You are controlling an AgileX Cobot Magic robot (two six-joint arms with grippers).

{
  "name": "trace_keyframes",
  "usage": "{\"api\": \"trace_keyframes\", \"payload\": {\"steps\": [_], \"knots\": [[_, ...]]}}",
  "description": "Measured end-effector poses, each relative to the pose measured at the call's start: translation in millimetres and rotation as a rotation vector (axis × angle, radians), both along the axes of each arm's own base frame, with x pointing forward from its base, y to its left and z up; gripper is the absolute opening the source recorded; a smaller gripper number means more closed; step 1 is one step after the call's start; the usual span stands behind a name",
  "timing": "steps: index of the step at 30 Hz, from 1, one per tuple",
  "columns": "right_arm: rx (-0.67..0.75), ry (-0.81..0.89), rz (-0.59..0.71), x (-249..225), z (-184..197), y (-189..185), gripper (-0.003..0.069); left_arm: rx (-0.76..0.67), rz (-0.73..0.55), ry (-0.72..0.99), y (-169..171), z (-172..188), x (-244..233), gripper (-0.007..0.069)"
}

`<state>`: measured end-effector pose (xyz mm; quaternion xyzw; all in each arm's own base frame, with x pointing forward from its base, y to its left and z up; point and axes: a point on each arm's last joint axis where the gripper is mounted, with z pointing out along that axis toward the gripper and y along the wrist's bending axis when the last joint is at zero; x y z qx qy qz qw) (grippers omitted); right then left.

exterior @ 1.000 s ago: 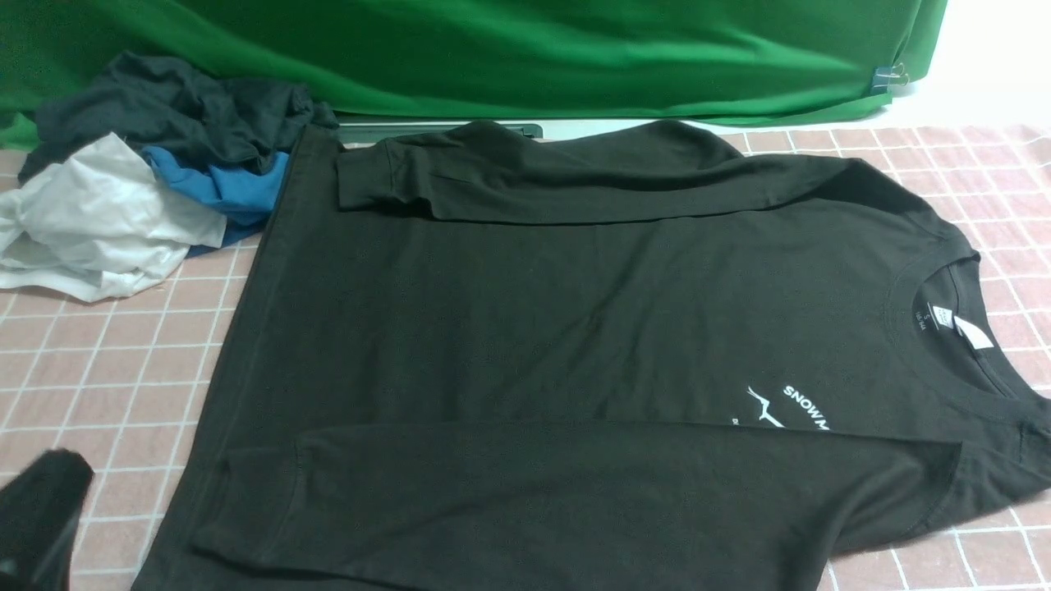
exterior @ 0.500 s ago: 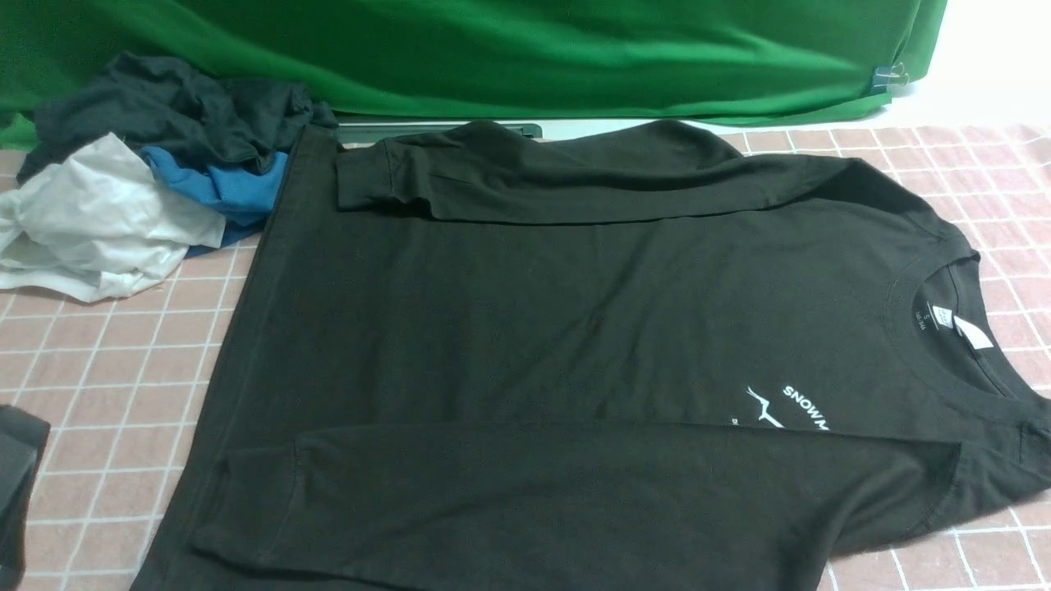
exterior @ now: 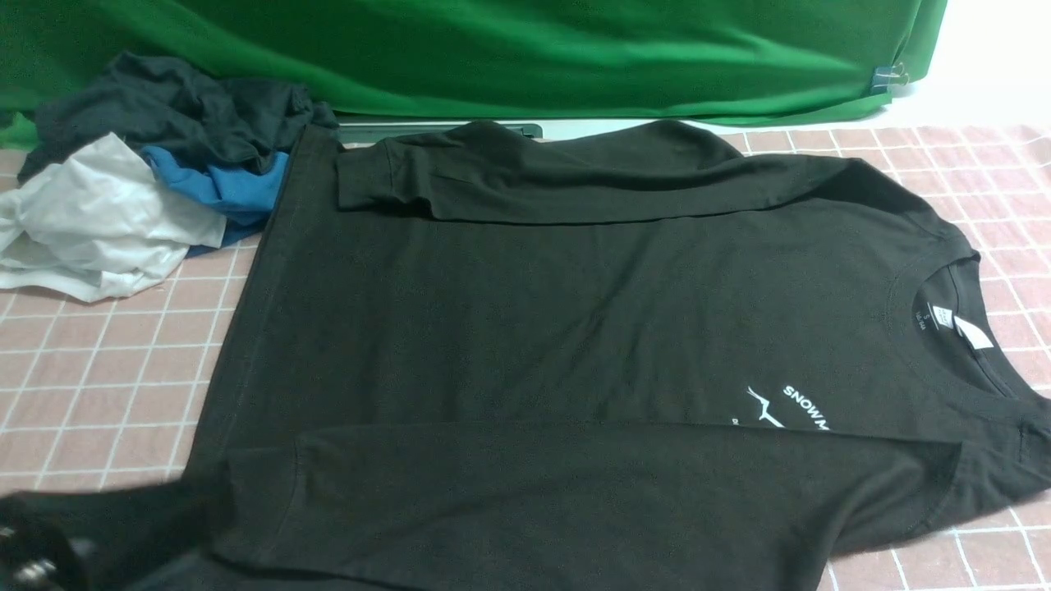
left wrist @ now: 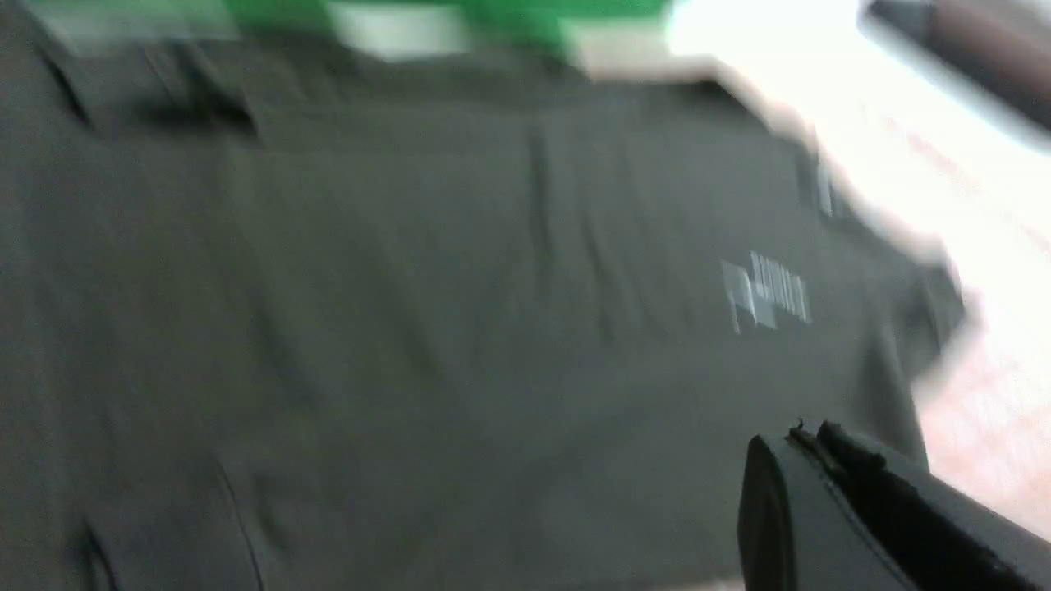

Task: Fold a long-sleeved shirt over a pink coffee tablecloth.
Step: 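Grasp the left edge of the dark T-shirt lying flat on the table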

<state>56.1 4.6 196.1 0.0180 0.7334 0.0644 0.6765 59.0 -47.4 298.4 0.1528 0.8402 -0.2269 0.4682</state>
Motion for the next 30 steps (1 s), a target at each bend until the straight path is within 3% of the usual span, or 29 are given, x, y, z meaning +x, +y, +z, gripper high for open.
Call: {"api": "trace_keyframes", "payload": {"steps": [3, 6, 9, 12, 15, 19, 24, 30], "knots": [[0.241, -0.084, -0.016, 0, 9, -1, 0.0239, 0.056, -0.078, 0.144, -3, 1, 10, 0.002], [0.424, -0.151, -0.017, 0, 16, -2, 0.0239, 0.073, -0.072, 0.171, -3, -1, 21, 0.002], [0.577, -0.155, -0.009, 0, 18, -2, 0.0235, 0.112, -0.097, 0.139, -3, -1, 29, 0.002], [0.638, -0.071, 0.018, -1, 19, 1, 0.0216, 0.128, -0.149, 0.145, -6, -2, 34, 0.002], [0.581, 0.051, 0.091, -4, 40, 8, 0.0197, 0.153, -0.213, 0.213, -11, -3, 43, 0.002], [0.312, 0.26, 0.302, -8, 90, 22, 0.0189, 0.239, -0.31, 0.314, -20, -5, 65, 0.002], [0.073, 0.477, 0.527, -8, 125, 37, 0.0194, 0.277, -0.323, 0.383, -26, -9, 93, 0.002], [-0.022, 0.558, 0.676, -3, 139, 54, 0.0204, 0.312, -0.294, 0.363, -26, -9, 114, 0.002]]}}
